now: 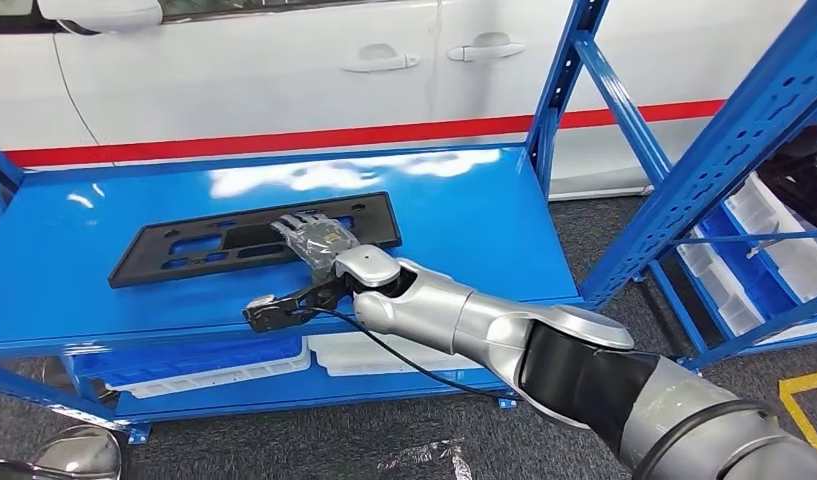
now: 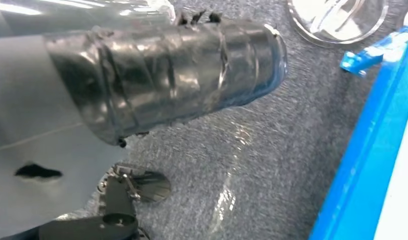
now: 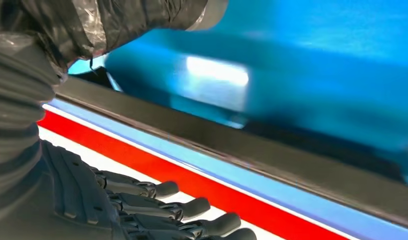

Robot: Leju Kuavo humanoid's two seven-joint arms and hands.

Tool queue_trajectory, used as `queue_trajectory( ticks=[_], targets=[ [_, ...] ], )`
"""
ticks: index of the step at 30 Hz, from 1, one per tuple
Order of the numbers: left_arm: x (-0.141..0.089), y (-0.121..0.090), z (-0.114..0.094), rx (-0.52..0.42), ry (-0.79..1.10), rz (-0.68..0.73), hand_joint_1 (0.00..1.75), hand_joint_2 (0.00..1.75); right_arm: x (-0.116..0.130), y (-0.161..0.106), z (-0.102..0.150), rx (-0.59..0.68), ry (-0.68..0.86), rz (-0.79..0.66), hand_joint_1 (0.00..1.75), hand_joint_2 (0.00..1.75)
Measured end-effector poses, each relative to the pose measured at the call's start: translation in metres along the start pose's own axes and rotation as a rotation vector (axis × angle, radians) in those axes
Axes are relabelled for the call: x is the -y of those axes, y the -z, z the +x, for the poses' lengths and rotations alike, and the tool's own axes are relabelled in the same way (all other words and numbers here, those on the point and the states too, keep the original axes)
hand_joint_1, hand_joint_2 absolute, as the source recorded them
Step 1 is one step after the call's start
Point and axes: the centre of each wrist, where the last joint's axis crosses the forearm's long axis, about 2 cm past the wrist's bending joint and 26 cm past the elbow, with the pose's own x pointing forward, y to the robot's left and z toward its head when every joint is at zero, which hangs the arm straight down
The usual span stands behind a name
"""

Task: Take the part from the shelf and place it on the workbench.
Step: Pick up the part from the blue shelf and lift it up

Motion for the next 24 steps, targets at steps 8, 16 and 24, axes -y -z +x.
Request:
queue_trajectory(
  ticks=[8, 16, 24],
  targets=[
    [0.002, -0.001, 0.0, 0.002, 0.008, -0.01, 0.0, 0.0, -0.003, 0.0, -0.002, -0.03, -0.015, -0.002, 0.0, 1.75],
    [0.003, -0.001, 0.0, 0.002, 0.008, -0.007, 0.0, 0.0, -0.003, 0.001, -0.003, -0.047, -0.049, 0.029, 0.0, 1.75],
    [0.004, -0.002, -0.001, -0.004, 0.004, -0.002, 0.0, 0.0, -0.014, 0.001, -0.005, -0.068, -0.068, 0.086, 0.0, 1.75]
  ],
)
